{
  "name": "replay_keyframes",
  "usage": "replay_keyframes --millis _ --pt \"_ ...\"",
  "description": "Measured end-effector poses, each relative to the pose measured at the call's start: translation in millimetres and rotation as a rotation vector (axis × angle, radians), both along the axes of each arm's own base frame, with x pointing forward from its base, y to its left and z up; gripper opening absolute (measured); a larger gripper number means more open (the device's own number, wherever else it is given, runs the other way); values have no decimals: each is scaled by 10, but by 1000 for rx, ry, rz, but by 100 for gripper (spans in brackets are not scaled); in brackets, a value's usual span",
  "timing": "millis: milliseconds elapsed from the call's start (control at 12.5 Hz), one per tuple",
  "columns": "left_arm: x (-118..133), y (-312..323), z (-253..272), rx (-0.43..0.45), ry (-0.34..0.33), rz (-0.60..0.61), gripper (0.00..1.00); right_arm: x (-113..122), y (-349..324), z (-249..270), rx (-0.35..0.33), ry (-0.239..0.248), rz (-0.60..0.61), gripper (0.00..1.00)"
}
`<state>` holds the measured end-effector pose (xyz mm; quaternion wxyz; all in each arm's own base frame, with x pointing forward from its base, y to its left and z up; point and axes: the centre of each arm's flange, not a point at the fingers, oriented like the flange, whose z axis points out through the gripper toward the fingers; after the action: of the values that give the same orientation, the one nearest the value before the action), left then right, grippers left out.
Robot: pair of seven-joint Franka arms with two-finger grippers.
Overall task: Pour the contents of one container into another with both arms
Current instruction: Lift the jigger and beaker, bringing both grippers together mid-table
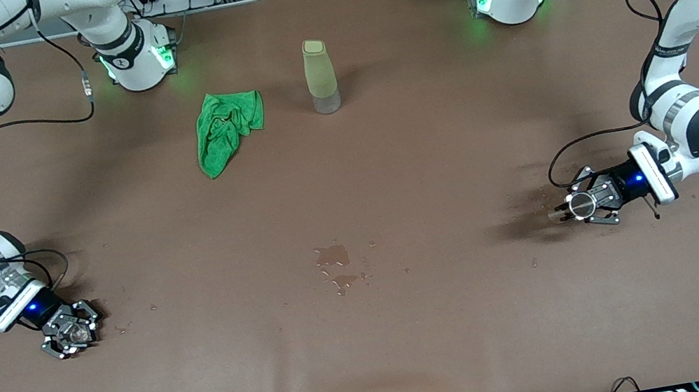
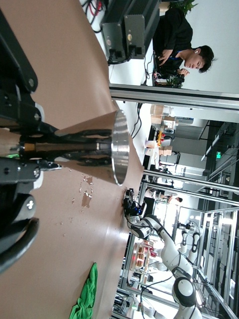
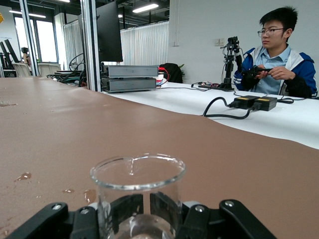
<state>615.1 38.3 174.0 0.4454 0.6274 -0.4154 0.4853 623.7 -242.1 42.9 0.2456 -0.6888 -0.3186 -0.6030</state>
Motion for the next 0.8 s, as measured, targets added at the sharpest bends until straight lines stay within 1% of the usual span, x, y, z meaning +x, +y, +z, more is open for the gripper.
replay_keyframes --millis 239,399,638,798 --pt "92 -399 135 -8 -18 -11 20 85 12 78 -4 -22 8 15" --pt "126 -687 192 -7 -24 -19 20 251 179 214 8 -41 36 15" --pt "141 -1134 284 -18 -22 -16 20 607 684 624 59 -19 103 15" --pt "121 -1507 321 -31 -9 -14 20 818 1063 955 84 -5 153 15"
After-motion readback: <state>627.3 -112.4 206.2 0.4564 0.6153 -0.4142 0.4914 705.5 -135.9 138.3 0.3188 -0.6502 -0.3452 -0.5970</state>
